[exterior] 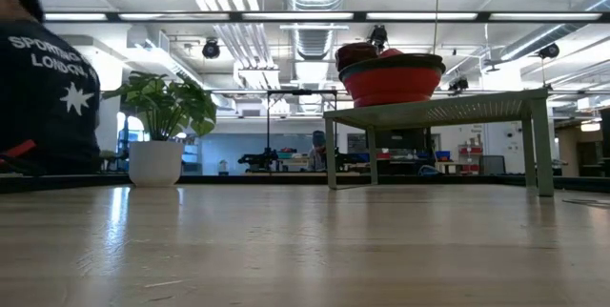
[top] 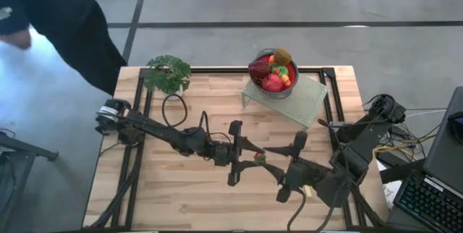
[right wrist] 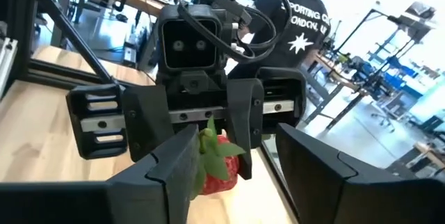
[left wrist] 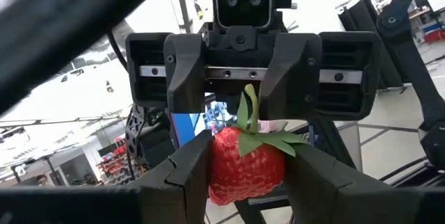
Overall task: Pick & Place Fruit
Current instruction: Put the red strawberry into the red strainer bowl
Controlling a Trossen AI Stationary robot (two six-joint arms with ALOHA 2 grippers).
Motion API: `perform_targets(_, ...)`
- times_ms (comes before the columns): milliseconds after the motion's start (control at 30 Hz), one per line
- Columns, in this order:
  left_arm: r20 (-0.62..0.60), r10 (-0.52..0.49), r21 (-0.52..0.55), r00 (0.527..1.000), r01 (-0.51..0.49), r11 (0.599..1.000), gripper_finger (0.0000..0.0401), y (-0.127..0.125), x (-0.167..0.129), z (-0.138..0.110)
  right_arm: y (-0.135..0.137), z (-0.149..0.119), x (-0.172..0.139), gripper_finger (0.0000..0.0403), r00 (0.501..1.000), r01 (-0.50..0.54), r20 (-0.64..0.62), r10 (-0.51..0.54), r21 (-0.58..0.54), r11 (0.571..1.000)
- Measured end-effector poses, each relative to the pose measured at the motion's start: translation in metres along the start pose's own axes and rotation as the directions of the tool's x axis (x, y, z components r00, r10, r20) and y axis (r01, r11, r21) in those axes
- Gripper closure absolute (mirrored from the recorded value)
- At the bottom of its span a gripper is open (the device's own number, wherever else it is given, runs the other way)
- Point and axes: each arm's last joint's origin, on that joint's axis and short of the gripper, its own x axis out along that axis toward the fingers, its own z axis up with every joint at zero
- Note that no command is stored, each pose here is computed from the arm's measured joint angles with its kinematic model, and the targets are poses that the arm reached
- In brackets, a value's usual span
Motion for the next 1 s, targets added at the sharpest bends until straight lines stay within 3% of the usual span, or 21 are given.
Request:
perform_targets(267,0.002,0.0,0.003,1.0,0.0,1.0,0.0242,0.0002,0.0,0.0,0.0013,0.0001,-0.0001,0.0233,0.999,-0.042,0.004,0.042,0.014,0.999)
perform_targets(767,0.003,0.029,0.03,1.0,-0.029,0.999,0.0242,0.006,0.0023,0.0016,0.0004,0.0013,0.0023,0.0372,0.999,-0.052,0.009,0.052,0.001,0.999)
perform_targets(1000,-0.011,0.045,0.03,0.999,-0.045,0.999,0.0242,0.0086,0.0024,-0.0003,0.0001,0.0012,0.003,0.0393,0.999,-0.05,0.008,0.05,-0.014,0.999)
